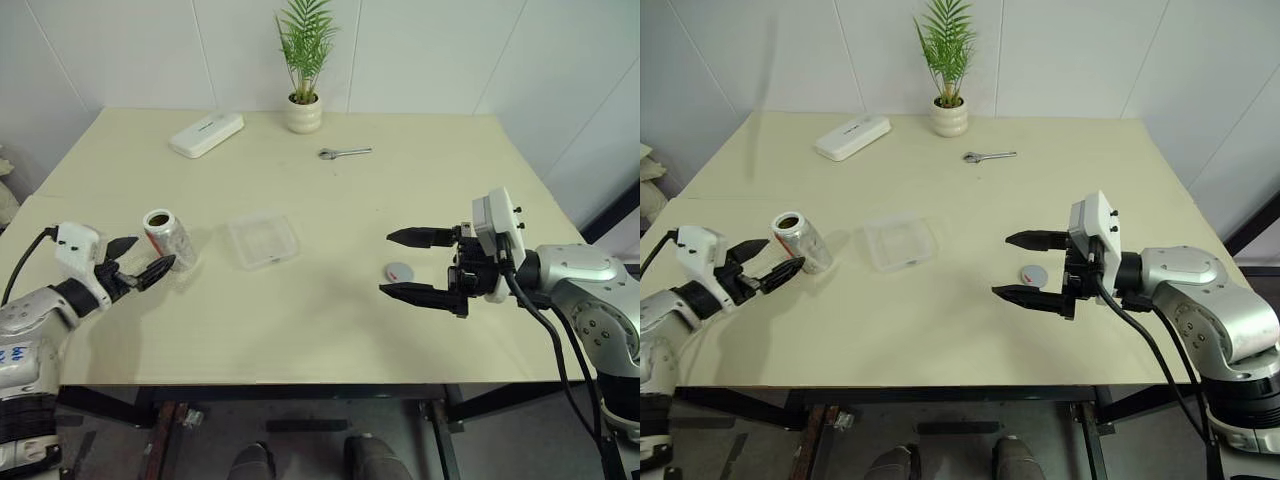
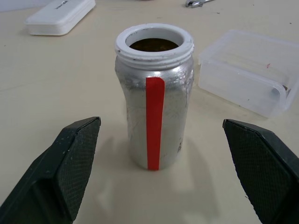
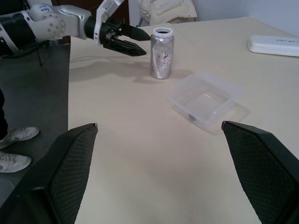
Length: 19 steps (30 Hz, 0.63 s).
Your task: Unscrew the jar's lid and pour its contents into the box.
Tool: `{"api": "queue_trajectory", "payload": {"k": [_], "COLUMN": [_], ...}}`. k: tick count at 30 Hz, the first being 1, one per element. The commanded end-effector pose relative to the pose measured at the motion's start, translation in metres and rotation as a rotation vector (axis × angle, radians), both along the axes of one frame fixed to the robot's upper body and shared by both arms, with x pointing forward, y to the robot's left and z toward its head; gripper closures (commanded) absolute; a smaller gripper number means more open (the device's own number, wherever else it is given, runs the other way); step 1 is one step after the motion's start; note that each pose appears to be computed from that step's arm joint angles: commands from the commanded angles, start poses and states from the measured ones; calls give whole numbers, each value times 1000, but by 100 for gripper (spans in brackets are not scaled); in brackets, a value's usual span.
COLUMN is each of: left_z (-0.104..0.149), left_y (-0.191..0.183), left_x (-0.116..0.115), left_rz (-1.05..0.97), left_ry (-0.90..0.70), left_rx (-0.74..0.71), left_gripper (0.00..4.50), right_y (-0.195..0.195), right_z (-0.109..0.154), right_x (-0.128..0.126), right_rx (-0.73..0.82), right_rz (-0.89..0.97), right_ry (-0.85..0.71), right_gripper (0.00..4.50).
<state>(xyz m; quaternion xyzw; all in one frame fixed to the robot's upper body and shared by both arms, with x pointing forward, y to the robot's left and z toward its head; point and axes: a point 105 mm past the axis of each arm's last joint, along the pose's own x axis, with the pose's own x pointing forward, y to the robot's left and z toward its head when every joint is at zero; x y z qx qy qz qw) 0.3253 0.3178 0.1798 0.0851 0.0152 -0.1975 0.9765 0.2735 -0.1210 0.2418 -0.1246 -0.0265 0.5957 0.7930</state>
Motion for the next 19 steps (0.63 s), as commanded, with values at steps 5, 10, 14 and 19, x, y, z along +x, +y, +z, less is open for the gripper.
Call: {"api": "queue_trajectory", "payload": {"k": [5, 10, 14, 19], "left_z": [22, 40, 63, 63], "left_y": [5, 6, 9, 4], "left_x": [-44, -55, -52, -45], "left_rz": [-259, -391, -451, -527], "left_ry": [-12, -139, -328, -347], "left_rx": [40, 103, 73, 66], "left_gripper": [3, 3, 3, 3], "right_y": [-9, -25, -28, -28], "right_z": [15, 14, 21, 10], "right_x": [-3, 0, 0, -8], "right_rx": [-22, -59, -29, -27], "right_rz": [-14, -62, -102, -127], "right_ry": [-60, -65, -93, -77], "right_gripper": [0, 0, 0, 0]}}
